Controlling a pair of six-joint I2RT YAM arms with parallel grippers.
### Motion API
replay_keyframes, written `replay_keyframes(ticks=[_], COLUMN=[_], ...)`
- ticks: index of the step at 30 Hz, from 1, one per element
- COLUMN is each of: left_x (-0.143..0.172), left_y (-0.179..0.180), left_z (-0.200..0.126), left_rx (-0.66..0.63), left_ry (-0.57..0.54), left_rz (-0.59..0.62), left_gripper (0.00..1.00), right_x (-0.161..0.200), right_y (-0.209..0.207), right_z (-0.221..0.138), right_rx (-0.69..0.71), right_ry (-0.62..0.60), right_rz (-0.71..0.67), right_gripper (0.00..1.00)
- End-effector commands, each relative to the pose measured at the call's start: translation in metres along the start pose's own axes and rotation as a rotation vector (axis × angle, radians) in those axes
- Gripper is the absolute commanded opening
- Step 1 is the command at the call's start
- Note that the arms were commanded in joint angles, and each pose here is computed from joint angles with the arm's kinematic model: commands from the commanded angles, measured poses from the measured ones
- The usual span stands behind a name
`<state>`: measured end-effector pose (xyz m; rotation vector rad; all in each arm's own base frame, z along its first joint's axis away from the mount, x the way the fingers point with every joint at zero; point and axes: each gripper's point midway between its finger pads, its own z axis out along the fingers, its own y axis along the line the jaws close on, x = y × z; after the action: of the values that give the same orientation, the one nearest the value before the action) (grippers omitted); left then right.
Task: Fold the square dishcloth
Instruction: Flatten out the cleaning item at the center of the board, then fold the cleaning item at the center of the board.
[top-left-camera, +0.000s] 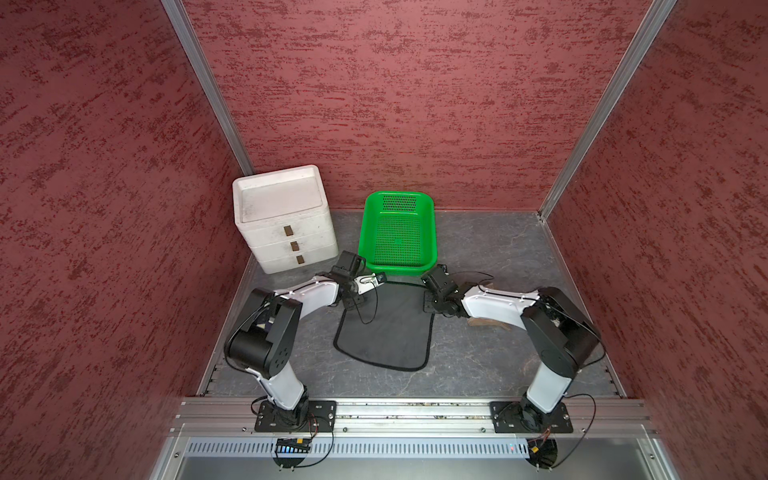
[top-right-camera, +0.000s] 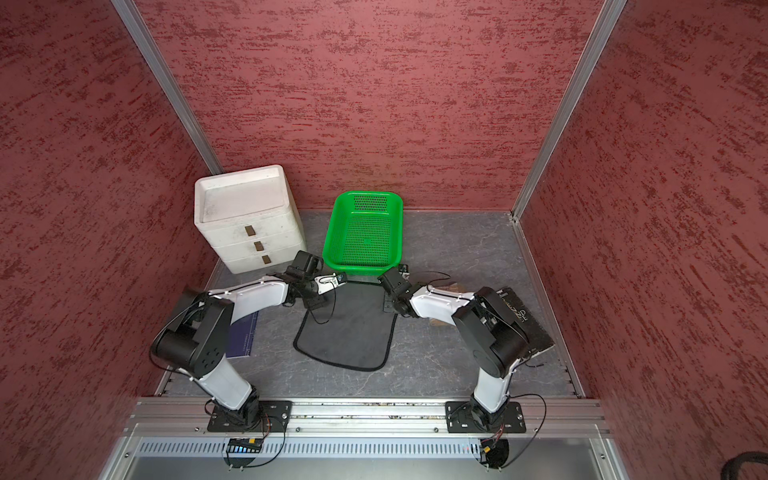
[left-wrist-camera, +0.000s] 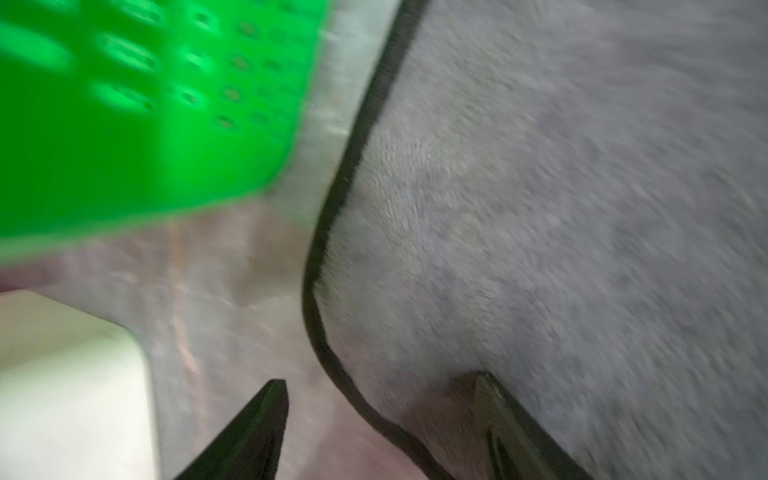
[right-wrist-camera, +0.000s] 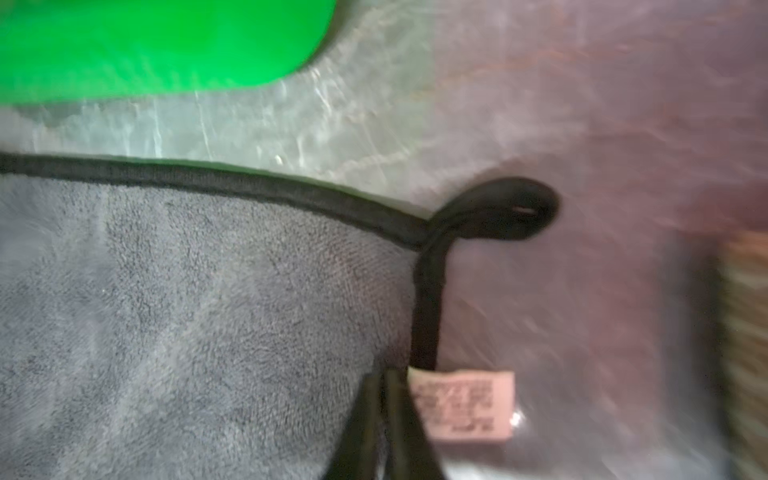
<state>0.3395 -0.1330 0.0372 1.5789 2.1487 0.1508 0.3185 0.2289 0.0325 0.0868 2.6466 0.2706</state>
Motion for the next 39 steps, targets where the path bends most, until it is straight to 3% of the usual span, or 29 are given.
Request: replay_keyframes(ticks=[1,6,12,18,21,27,31,37,39], left_x=[0.008,0.021,0.046,0.065,0.052,0.048,0.055,0.06,0.061], left_y=[-0.041,-0.061,-0.136,-0.18,-0.178,-0.171,-0.174,-0.176,-0.177], left_z=[-0.039,-0.092,-0.137,-0.129,-0.118,-0.095,-0.083,-0.081,-0.084], left_rx=[0.137,0.184,0.417,0.481,0.455,0.45,0.454,0.471,0.471], left_ry=[-0.021,-0.053,-0.055,-0.01,-0.042,0.011,0.068,0.113,0.112], left_rz=[0.018,0.065,0.16,0.299,0.318,0.313,0.322,0.307,0.313], left_gripper=[0.79,0.82,0.76,0.77,0.77,0.73,0.63,0.27,0.21], right_x=[-0.006,0.034,0.113,0.181,0.185,0.197,0.204,0.211,0.21], right_y=[0.018,0.044,0.047,0.05,0.055,0.045,0.042,0.051,0.055], right_z=[-0.045,-0.099,-0.116,-0.122,-0.124,-0.109,-0.103,-0.096,-0.095], right_rx=[-0.057,-0.105,-0.141,-0.197,-0.176,-0.136,-0.143,-0.137,-0.138], right_ry=[-0.093,-0.111,0.0,0.135,0.155,0.194,0.214,0.251,0.25], right_rz=[-0.067,-0.214,-0.339,-0.481,-0.506,-0.524,-0.532,-0.598,-0.619], right_gripper=[0.45,0.6,0.64,0.64,0.65,0.65,0.65,0.62,0.62])
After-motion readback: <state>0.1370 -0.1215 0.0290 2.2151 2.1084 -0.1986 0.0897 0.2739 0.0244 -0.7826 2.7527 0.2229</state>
